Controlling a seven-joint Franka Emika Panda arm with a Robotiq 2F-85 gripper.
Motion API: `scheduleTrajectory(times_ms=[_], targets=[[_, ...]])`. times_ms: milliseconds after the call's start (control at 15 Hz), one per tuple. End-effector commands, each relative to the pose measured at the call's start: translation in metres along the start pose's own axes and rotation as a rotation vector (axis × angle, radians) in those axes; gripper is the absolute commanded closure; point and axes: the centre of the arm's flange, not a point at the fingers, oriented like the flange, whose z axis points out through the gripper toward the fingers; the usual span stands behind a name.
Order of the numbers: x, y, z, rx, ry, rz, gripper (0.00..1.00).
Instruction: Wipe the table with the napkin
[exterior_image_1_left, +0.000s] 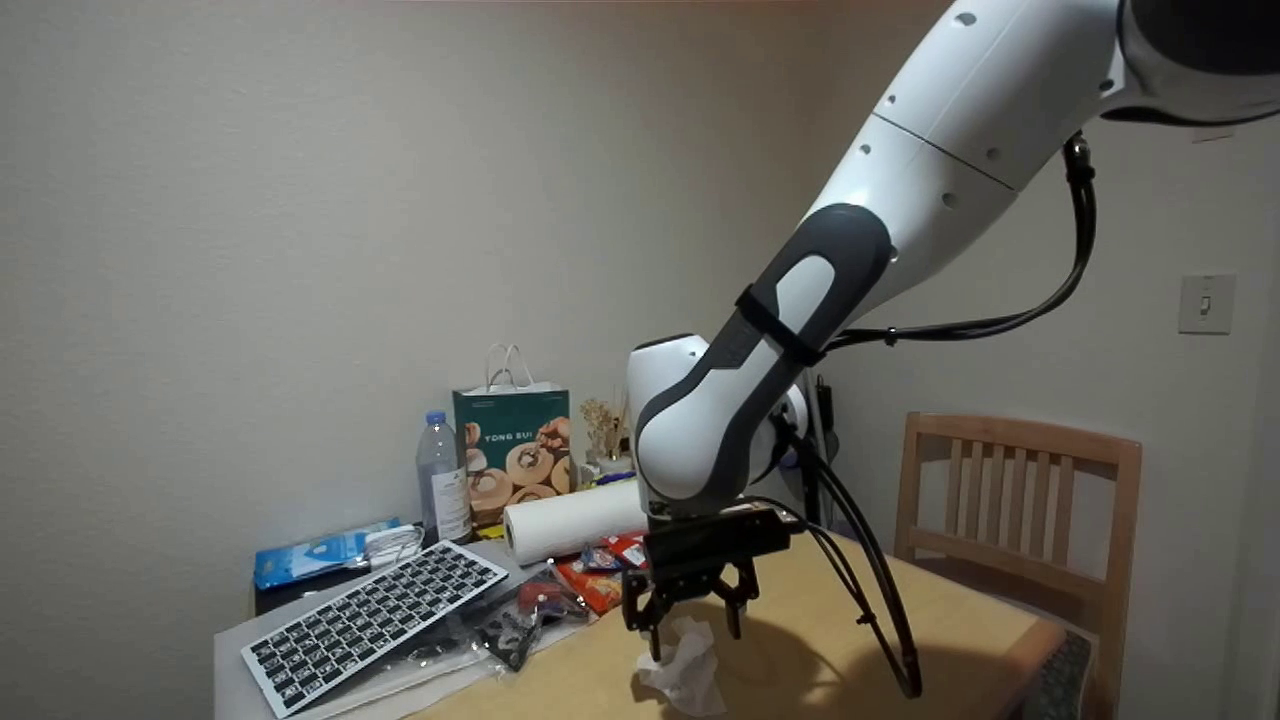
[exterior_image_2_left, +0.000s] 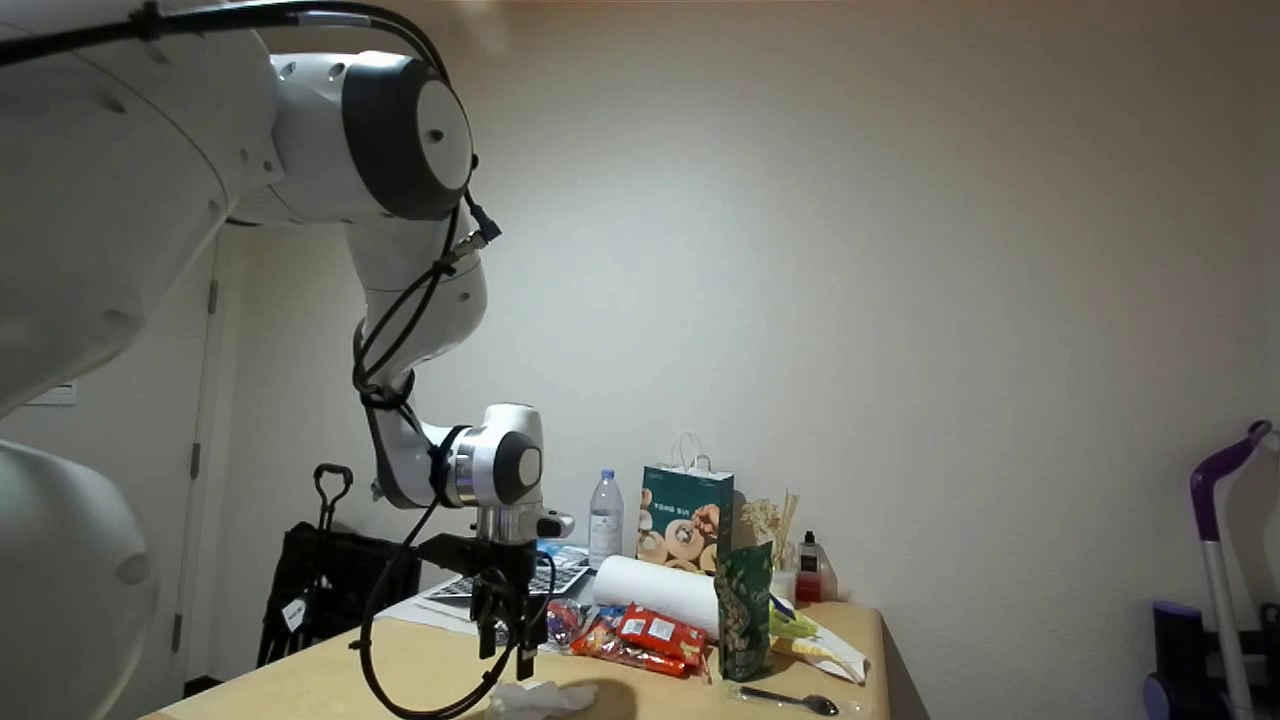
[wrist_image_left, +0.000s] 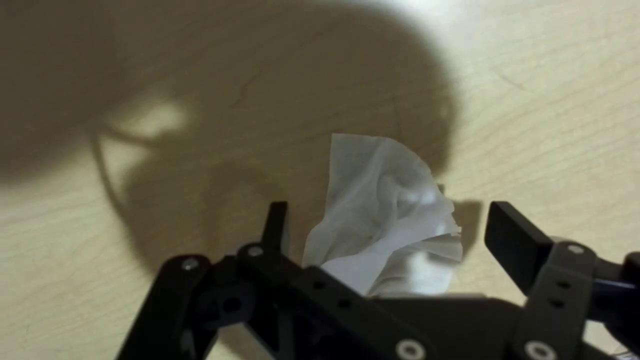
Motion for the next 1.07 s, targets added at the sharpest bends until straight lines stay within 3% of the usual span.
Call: scheduleTrajectory(times_ms=[0, 533, 733, 1000], targets=[[0.004, -0.001, 0.003, -0.007, 0.015, -0.005, 0.00], [0.025, -0.011, 0.022, -0.011, 0.026, 0.012, 0.00], [0.025, 0.005, 0.022, -0.015, 0.003, 0.099, 0.33], [0.033, 0.022, 0.020, 0.039, -0.032, 0.173, 0.61]])
